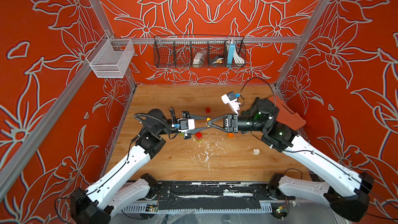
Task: Assemble the letter r with lego
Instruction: Pick up the lego brick from the center of the board, then place the lego brick at the center of the board, then pick up the lego brick from the center of the board.
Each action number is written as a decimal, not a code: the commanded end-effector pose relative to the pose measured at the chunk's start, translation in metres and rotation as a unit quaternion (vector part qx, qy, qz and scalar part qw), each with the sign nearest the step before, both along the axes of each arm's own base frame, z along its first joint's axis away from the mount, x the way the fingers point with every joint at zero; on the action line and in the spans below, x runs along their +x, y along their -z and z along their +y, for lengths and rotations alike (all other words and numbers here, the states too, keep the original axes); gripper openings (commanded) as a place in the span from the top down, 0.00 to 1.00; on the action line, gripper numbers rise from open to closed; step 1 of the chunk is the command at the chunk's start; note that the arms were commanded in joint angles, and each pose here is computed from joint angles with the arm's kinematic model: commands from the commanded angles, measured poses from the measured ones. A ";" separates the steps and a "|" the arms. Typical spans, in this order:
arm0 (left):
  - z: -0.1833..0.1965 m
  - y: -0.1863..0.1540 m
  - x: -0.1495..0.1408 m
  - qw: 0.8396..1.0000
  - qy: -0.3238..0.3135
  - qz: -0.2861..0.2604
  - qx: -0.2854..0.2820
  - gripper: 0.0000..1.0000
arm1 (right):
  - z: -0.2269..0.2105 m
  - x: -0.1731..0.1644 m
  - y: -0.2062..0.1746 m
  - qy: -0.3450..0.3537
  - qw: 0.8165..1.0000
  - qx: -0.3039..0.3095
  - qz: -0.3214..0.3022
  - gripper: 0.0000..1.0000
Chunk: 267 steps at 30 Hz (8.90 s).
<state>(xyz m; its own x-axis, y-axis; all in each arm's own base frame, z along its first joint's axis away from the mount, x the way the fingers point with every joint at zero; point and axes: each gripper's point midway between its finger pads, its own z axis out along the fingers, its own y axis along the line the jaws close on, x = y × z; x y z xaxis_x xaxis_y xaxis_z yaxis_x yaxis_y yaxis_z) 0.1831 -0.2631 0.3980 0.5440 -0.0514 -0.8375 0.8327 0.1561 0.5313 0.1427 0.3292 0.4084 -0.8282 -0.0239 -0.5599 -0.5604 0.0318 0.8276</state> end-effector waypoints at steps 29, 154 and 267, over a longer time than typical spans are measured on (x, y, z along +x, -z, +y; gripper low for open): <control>0.151 0.164 0.057 0.690 -0.492 0.522 -0.095 0.01 | -0.088 0.055 0.214 0.137 0.816 -0.539 -0.156 0.96; 0.138 0.327 0.125 0.424 -0.527 0.638 0.368 0.99 | -0.082 0.045 0.217 0.177 0.897 -0.364 -0.176 0.36; 0.028 -0.012 -0.049 0.837 0.020 0.547 0.004 1.00 | 0.030 -0.015 -0.021 -0.044 0.984 0.031 -0.168 0.73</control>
